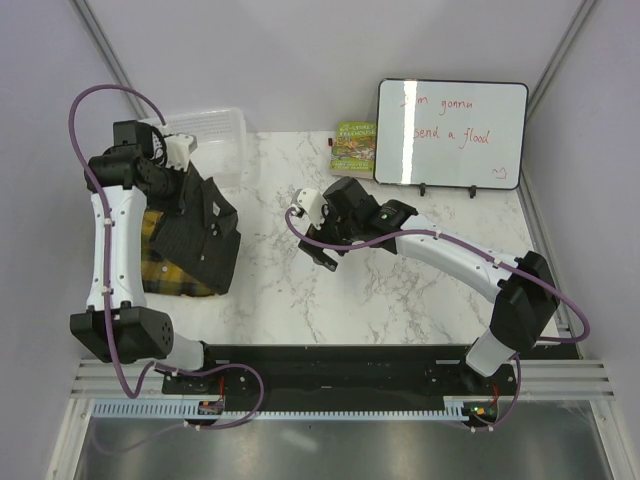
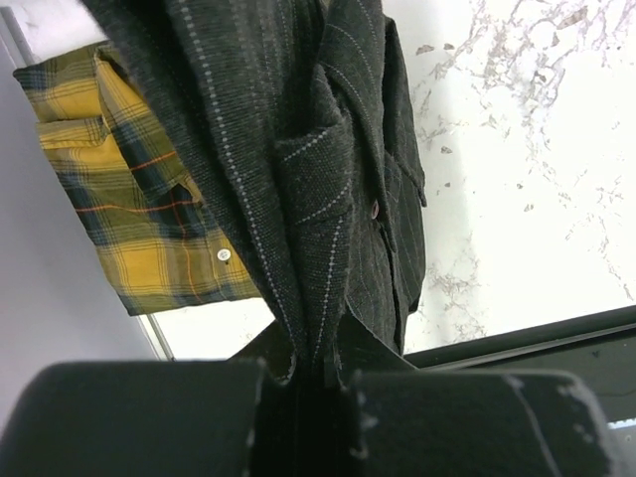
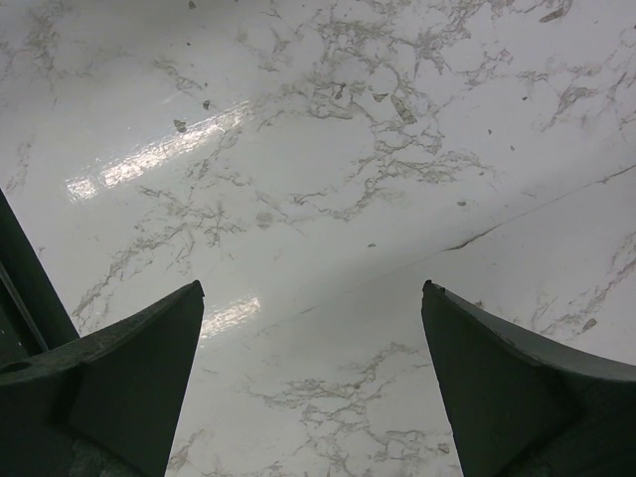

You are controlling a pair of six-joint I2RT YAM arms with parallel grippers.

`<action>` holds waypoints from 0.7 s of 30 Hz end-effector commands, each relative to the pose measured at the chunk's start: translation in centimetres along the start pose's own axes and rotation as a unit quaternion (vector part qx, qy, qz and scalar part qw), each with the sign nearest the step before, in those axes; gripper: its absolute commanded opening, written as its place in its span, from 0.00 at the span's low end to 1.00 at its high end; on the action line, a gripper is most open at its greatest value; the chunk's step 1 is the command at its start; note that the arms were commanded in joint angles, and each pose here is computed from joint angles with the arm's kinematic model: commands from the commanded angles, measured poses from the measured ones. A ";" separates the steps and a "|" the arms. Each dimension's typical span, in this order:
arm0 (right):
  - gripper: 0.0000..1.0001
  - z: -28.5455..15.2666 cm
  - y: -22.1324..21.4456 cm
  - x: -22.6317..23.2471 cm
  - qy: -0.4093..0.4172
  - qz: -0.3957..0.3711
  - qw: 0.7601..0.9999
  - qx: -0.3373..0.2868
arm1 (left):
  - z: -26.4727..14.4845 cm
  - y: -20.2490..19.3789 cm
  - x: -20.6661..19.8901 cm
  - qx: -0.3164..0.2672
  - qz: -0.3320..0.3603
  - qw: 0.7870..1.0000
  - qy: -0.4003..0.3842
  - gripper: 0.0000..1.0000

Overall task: Fold and stack the long sleeve shirts
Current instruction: Neatly place the folded shirt to the corner

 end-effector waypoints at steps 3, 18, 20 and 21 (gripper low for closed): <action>0.98 -0.7 0.2 -0.1 -0.004 -0.001 1.000 -0.003 | 1.0 -0.3 2.3 -0.014 0.012 1.000 0.016 0.02; 0.98 0.1 -0.4 0.0 0.005 0.000 1.000 0.014 | 5.4 -1.0 9.3 -0.024 0.013 0.999 0.043 0.02; 0.98 0.1 -0.4 0.0 0.005 0.000 1.000 0.015 | 6.0 -1.1 10.2 -0.033 0.016 0.998 0.051 0.02; 0.98 0.2 -0.3 0.0 0.005 0.000 1.000 0.014 | 6.3 -1.2 10.6 -0.031 0.017 0.998 0.053 0.02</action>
Point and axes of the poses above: each gripper's point midway between its finger pads, its own z axis out along the fingers, its own x axis along the line the jaws close on, y = z × x, the point moved 4 cm from there along -z, back along the fingers, and after that the axes turned 9 degrees about -z, right-handed, at the moved point
